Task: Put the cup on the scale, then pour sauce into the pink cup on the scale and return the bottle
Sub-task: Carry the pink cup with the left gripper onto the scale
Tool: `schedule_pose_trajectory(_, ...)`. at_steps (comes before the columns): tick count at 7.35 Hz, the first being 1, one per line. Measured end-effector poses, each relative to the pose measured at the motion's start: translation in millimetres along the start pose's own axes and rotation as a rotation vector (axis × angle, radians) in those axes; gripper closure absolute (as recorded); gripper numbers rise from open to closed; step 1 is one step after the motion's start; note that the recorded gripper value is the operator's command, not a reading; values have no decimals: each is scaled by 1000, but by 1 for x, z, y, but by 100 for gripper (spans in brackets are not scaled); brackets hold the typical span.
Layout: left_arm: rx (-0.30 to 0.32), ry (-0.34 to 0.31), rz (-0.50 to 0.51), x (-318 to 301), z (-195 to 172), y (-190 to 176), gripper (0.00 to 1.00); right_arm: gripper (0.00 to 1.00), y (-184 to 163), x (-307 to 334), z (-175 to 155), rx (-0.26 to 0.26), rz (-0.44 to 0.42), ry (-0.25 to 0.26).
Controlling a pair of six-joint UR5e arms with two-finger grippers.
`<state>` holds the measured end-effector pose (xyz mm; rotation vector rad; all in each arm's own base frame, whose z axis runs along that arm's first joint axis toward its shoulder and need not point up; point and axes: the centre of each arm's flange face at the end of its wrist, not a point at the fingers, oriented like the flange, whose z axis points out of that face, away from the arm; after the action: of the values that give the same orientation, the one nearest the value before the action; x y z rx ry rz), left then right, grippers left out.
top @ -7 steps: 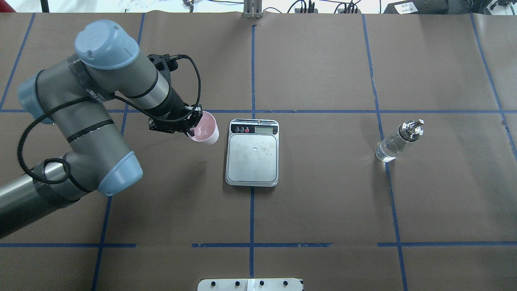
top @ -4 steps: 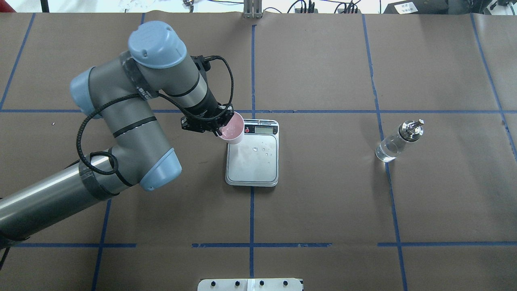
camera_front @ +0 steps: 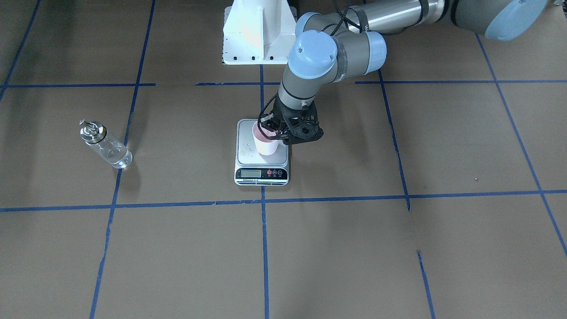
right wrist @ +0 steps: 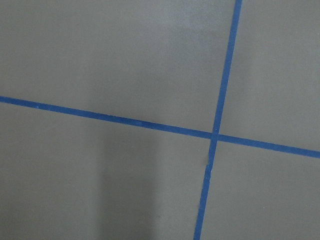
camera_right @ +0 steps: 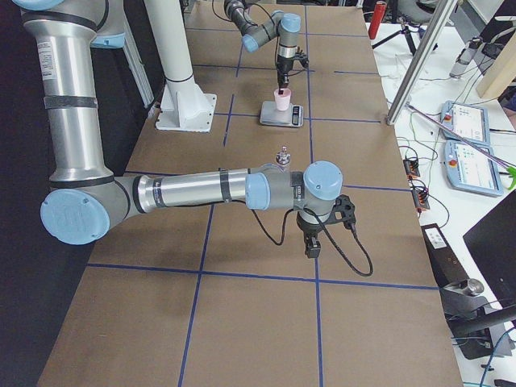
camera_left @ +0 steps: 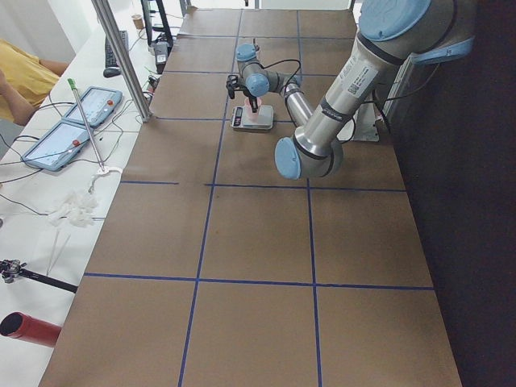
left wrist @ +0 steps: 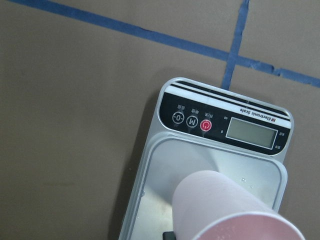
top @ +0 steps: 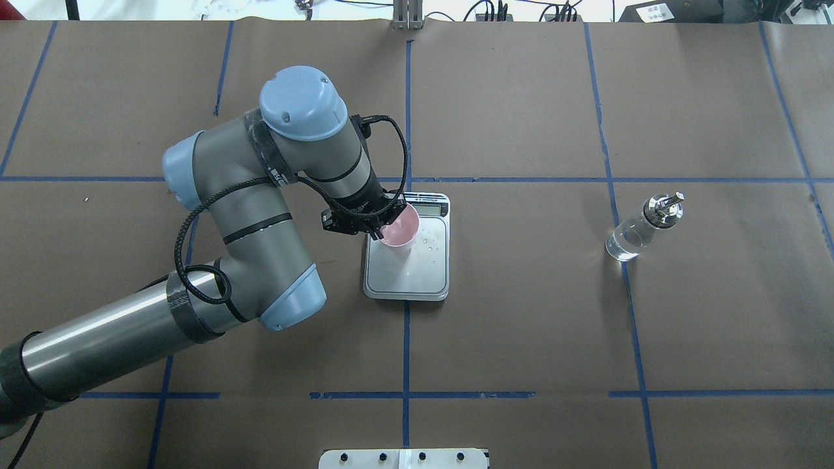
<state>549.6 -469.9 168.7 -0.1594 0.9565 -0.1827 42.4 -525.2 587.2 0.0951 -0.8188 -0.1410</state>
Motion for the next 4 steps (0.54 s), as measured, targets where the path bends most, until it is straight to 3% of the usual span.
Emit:
schedule_pose_trajectory(2, -1, -1, 0, 4, 2, 1, 99, 0, 0, 0, 0, -1, 0, 0)
schedule_pose_trajectory(3, -1, 0, 0, 5, 1, 2, 70, 0, 0, 0, 1, -1, 0, 1)
schedule_pose_trajectory(4, -1, 2, 0, 7, 0, 2, 53, 0, 0, 0, 1, -1, 0, 1)
